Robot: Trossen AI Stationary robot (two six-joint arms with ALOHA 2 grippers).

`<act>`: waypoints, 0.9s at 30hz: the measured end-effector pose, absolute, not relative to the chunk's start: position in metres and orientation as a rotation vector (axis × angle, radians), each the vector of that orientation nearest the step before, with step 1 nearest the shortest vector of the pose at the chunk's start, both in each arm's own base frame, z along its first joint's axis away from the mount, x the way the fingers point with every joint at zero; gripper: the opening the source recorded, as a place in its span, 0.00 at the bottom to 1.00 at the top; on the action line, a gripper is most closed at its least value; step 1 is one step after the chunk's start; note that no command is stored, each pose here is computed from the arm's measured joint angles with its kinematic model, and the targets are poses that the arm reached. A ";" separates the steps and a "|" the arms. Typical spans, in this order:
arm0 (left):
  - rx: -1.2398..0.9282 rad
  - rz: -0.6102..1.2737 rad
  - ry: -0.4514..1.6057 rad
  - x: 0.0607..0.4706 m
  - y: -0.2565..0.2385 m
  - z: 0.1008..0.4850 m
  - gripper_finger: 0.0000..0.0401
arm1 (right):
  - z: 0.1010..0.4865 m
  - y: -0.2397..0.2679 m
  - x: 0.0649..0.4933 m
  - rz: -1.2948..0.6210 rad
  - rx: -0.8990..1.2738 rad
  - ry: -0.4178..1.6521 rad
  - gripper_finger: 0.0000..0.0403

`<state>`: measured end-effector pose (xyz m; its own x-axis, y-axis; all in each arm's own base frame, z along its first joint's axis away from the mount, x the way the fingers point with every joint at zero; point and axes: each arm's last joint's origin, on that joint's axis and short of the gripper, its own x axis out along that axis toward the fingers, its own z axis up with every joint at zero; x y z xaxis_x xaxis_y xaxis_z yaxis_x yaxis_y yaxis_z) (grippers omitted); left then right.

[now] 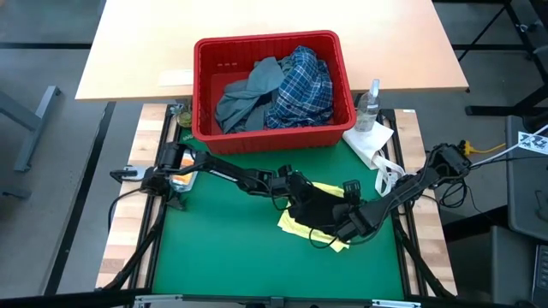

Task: Fold Laundry from Bin
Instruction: Stack the black underwear shorts on top of the yellow shirt

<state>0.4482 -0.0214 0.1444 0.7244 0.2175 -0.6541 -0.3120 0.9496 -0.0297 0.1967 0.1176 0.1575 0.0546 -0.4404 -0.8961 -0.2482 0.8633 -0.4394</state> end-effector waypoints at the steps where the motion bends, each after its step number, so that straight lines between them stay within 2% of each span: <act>1: -0.143 0.293 0.691 0.448 -0.021 0.148 0.32 | 0.160 0.119 0.198 -0.153 -0.558 1.540 0.47; 8: -0.148 0.280 0.652 0.442 -0.024 0.176 0.32 | 0.193 0.127 0.210 -0.130 -0.541 1.545 0.47; 15: -0.080 0.253 0.637 0.426 -0.023 0.216 0.32 | 0.217 0.138 0.228 -0.096 -0.510 1.414 0.47; 19: -0.077 0.253 0.634 0.413 -0.022 0.240 0.32 | 0.218 0.143 0.238 -0.098 -0.485 1.293 0.47; 27: -0.077 0.255 0.627 0.398 -0.021 0.265 0.32 | 0.202 0.154 0.256 0.030 -0.502 1.100 0.47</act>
<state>0.3978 -0.0210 0.2647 0.7799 0.2123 -0.5888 -0.2590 0.9659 0.0053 0.2555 0.1539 0.2021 0.4648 -0.2204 -0.8575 -0.2674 0.8884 -0.3732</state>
